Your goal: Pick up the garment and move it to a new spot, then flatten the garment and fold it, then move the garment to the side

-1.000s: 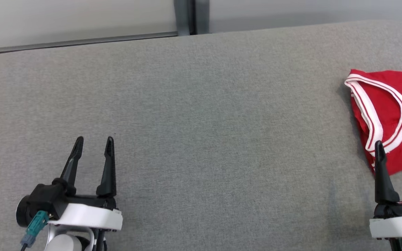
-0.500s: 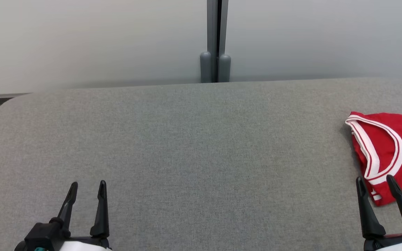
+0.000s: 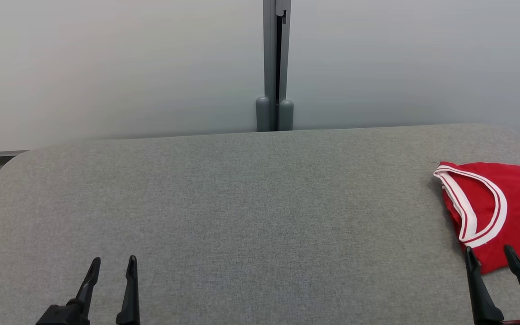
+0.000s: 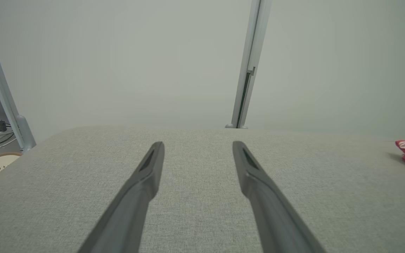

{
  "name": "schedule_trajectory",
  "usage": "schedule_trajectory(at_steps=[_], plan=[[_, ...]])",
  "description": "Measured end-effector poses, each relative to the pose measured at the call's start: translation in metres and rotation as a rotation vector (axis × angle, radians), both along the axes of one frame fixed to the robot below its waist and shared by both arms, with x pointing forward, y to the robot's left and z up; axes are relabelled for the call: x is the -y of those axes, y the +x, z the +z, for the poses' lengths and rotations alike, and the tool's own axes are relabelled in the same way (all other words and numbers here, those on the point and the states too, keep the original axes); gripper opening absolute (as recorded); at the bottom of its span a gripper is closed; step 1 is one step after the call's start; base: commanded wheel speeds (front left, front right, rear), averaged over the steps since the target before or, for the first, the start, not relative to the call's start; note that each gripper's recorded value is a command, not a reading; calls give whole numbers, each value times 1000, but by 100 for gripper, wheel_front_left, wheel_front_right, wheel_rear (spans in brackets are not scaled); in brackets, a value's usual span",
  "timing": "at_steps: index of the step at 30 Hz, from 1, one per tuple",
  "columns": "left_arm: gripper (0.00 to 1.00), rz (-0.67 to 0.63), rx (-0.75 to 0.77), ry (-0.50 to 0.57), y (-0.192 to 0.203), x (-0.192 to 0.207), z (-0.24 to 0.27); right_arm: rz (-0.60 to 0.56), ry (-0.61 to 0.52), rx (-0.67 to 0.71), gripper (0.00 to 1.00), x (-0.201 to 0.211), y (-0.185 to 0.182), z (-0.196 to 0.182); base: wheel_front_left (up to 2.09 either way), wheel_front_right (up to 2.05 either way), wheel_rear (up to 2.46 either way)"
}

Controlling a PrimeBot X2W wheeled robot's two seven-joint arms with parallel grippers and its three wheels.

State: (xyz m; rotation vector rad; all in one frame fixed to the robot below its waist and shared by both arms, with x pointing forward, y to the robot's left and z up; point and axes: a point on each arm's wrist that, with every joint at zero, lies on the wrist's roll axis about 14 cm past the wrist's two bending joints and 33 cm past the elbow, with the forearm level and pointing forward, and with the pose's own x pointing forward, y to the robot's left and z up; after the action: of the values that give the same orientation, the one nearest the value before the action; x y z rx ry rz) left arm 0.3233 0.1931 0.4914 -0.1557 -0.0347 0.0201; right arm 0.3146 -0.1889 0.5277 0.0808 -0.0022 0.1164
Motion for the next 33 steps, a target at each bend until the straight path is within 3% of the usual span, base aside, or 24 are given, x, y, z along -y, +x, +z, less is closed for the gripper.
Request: schedule_trajectory(at_steps=[33], plan=[[100,9,-28,1,-1,-1,-7,12,12,17,100,-6,1,6,0,0,0]])
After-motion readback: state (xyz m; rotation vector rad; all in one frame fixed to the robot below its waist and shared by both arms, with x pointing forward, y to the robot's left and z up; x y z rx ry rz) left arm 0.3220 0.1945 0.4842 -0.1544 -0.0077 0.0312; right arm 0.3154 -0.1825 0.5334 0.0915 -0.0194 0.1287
